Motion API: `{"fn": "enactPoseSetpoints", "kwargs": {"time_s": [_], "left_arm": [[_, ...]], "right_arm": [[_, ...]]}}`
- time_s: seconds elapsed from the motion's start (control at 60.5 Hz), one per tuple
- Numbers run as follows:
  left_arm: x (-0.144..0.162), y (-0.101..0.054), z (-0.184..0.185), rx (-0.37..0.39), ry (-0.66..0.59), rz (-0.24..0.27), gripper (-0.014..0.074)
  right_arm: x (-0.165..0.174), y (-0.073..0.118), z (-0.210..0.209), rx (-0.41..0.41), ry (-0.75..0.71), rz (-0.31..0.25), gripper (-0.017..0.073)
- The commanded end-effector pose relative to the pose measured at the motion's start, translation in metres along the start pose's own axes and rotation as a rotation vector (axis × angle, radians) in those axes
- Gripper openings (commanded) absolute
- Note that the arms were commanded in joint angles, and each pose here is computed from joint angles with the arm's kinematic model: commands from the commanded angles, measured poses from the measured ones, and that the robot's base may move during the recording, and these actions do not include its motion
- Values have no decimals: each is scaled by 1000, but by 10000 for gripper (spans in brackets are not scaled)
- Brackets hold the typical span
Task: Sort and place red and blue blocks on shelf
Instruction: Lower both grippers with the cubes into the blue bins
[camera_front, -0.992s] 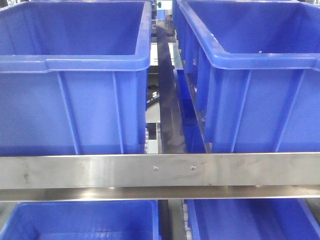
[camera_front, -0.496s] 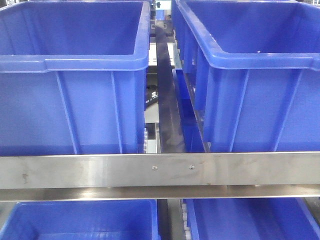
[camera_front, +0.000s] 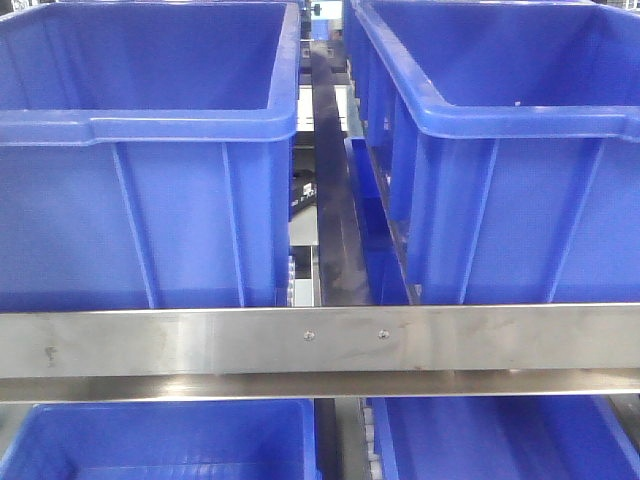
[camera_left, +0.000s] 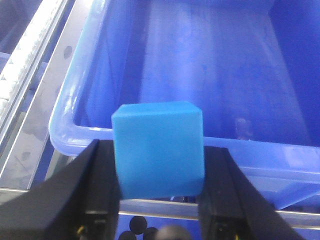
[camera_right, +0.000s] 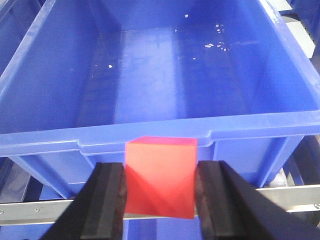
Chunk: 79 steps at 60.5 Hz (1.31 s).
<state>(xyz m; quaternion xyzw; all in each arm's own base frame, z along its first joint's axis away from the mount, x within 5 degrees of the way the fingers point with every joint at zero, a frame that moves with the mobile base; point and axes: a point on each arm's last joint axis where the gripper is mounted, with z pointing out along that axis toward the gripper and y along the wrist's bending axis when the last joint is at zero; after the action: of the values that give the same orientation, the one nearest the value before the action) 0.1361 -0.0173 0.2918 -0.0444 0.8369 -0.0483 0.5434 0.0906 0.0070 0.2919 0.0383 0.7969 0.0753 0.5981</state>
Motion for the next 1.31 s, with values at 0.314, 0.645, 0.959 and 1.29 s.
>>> {"fn": "enactPoseSetpoints", "kwargs": {"time_s": [0.314, 0.645, 0.959, 1.29], "left_arm": [[-14, -5, -4, 47, -79, 12, 124], [-14, -5, -4, 47, -79, 12, 124], [-14, -5, -4, 48, -80, 12, 124], [-14, -5, -4, 50, -81, 12, 124]], "right_arm": [[-17, 2, -3, -14, -117, -10, 50], [-17, 2, -3, -14, -114, -8, 50], [-22, 4, -3, -29, -167, 5, 50], [-21, 5, -3, -44, -156, 55, 50]]}}
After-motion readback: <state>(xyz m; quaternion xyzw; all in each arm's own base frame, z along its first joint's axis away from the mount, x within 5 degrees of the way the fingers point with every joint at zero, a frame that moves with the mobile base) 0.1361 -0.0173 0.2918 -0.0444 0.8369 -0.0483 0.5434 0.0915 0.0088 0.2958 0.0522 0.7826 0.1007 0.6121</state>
